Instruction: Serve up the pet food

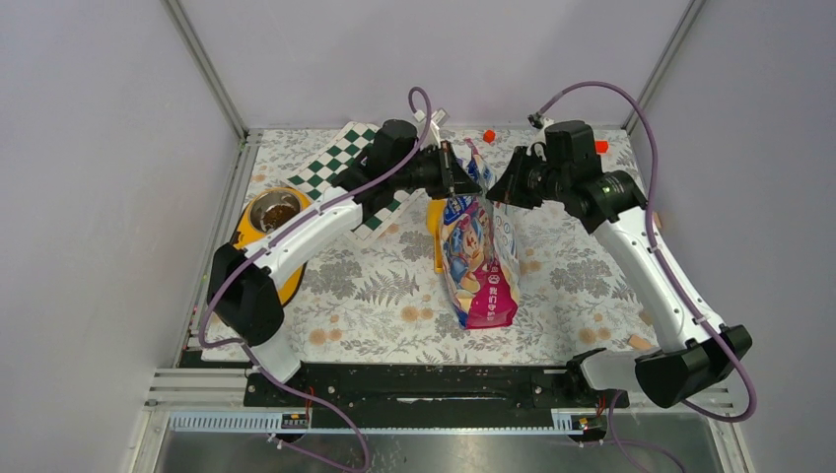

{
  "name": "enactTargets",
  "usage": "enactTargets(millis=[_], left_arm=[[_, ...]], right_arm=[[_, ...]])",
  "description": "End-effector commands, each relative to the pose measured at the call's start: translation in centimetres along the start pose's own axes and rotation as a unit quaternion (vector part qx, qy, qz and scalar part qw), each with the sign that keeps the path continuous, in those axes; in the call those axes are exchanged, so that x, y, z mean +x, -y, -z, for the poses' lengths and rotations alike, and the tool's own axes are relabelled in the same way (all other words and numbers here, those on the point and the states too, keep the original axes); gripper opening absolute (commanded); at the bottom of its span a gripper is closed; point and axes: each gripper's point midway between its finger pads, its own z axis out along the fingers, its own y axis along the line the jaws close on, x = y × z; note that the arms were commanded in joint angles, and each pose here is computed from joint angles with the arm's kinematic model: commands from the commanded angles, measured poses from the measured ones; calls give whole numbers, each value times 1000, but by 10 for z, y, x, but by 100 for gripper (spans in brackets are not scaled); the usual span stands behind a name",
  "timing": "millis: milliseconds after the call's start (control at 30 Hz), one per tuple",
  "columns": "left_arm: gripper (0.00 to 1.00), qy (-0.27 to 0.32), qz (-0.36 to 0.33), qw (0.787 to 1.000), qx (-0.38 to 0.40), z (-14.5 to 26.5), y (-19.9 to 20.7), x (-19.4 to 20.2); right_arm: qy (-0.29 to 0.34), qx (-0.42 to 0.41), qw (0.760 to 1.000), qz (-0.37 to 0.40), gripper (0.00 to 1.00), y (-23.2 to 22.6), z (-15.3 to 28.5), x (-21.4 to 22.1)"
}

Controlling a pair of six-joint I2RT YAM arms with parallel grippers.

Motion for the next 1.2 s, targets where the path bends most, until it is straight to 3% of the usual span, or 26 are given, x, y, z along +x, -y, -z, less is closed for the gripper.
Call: enactTargets(millis=[0, 100, 367, 400, 467, 500, 700, 1167], left_arm=[[0, 5, -25, 1000, 12, 2, 16, -14], [11, -6, -26, 1000, 2, -2, 13, -11], [19, -23, -20, 999, -8, -9, 9, -7], [19, -22, -21, 999, -9, -9, 9, -7], [2, -13, -31, 999, -14, -6, 11, -12], [0, -6, -39, 999, -24, -3, 10, -16], [0, 55, -94, 992, -58, 21, 20, -44], [0, 122, -121, 981, -85, 63, 38, -74]], right_arm=[[9, 27, 999, 38, 8, 5, -5, -9], [5, 33, 998, 50, 11, 7, -5, -8], [-18, 49, 996, 74, 17, 11, -9, -3], [-20, 51, 996, 74, 16, 12, -9, -3], [-22, 51, 995, 78, 1, 12, -7, -2], [-18, 54, 995, 78, 0, 12, -5, -4], [20, 60, 994, 86, 0, 6, 13, -20], [159, 143, 968, 128, 0, 11, 84, -80]])
